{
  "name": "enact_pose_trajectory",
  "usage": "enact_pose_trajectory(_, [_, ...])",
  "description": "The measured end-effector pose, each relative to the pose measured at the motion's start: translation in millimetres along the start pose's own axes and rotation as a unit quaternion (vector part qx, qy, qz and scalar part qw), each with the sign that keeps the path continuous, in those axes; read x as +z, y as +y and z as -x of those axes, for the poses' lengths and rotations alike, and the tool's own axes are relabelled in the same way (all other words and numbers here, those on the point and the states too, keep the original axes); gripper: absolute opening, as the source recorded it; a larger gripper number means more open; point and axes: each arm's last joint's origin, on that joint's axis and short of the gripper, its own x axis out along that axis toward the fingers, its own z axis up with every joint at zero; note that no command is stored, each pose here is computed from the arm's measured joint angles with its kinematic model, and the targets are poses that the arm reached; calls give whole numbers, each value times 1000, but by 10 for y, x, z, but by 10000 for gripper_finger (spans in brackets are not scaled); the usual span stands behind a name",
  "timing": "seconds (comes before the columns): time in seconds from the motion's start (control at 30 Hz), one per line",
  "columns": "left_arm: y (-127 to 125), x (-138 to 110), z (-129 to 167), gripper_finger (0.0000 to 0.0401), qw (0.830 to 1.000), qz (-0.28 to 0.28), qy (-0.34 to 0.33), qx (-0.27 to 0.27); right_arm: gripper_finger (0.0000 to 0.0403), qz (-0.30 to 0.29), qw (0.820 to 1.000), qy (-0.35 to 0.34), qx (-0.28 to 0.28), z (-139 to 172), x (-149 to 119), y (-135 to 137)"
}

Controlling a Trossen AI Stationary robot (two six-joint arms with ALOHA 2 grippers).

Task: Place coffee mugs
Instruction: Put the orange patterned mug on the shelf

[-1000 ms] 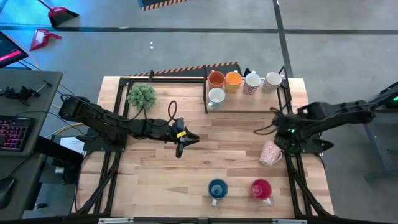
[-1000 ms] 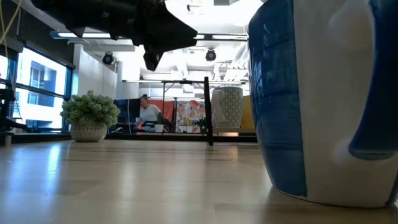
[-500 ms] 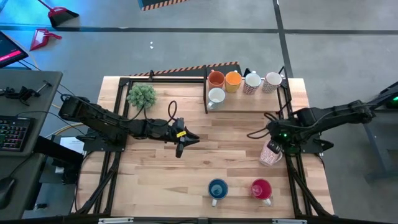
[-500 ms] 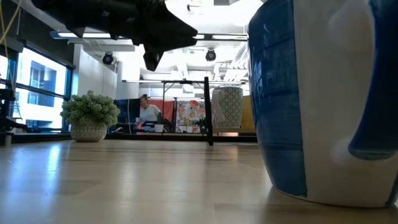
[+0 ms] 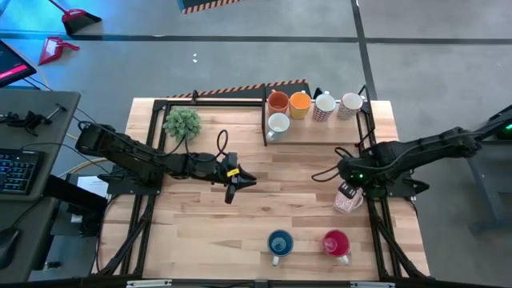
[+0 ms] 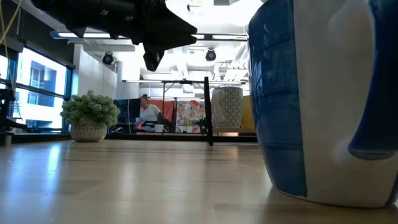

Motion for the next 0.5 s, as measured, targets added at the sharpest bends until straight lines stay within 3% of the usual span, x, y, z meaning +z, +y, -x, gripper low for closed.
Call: enact_pose_trajectory(0.5, [-11, 11, 0, 65, 1000, 0, -3, -12, 34, -20, 998, 20, -56, -154, 96, 100])
